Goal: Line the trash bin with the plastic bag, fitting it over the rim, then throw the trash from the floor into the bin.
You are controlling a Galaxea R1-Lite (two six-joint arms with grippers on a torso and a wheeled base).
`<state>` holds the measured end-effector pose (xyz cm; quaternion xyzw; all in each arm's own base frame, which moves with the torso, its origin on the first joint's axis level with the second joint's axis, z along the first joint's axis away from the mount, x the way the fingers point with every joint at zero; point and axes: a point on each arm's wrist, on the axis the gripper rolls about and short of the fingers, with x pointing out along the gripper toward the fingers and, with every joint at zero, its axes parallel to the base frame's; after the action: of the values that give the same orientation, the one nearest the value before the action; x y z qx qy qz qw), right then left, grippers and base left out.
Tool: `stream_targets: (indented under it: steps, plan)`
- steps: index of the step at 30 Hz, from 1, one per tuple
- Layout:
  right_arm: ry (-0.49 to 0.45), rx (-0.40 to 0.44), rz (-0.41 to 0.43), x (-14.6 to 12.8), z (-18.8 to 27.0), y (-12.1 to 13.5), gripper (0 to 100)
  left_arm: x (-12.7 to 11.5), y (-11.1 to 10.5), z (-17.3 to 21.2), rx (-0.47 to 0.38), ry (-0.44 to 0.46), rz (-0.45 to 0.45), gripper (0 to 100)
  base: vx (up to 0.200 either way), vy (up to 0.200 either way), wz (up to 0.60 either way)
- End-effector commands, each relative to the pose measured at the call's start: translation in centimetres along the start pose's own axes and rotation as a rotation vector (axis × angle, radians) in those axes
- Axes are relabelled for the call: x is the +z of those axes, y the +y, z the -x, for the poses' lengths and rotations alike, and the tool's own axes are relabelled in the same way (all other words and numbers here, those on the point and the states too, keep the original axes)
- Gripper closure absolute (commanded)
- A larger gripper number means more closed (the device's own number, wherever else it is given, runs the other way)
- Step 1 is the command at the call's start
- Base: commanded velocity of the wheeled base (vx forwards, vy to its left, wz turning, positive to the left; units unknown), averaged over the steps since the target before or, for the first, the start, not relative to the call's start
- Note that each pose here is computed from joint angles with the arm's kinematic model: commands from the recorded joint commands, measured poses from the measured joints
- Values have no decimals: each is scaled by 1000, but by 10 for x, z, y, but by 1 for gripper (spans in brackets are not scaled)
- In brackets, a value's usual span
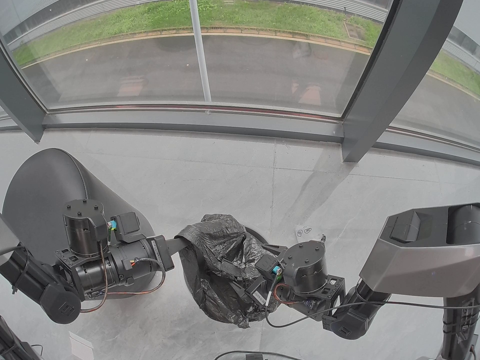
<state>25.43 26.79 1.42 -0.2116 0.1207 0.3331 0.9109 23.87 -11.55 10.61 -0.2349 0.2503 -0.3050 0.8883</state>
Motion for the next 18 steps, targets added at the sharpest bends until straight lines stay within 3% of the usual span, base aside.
stream_targets:
  steps: [1,7,8,18]
  plan:
    - [-15,0,0,4,-5,2,0,1,-1,1,-2,-4,0,100,0,0,0]
    - [-13,6,5,2,-7,6,0,0,0,1,-2,-2,0,100,0,0,0]
    - [-9,6,5,1,-8,6,100,0,0,1,-2,-2,0,100,0,0,0]
    - [-7,-10,2,0,-9,6,100,0,0,0,-1,1,1,100,0,0,0]
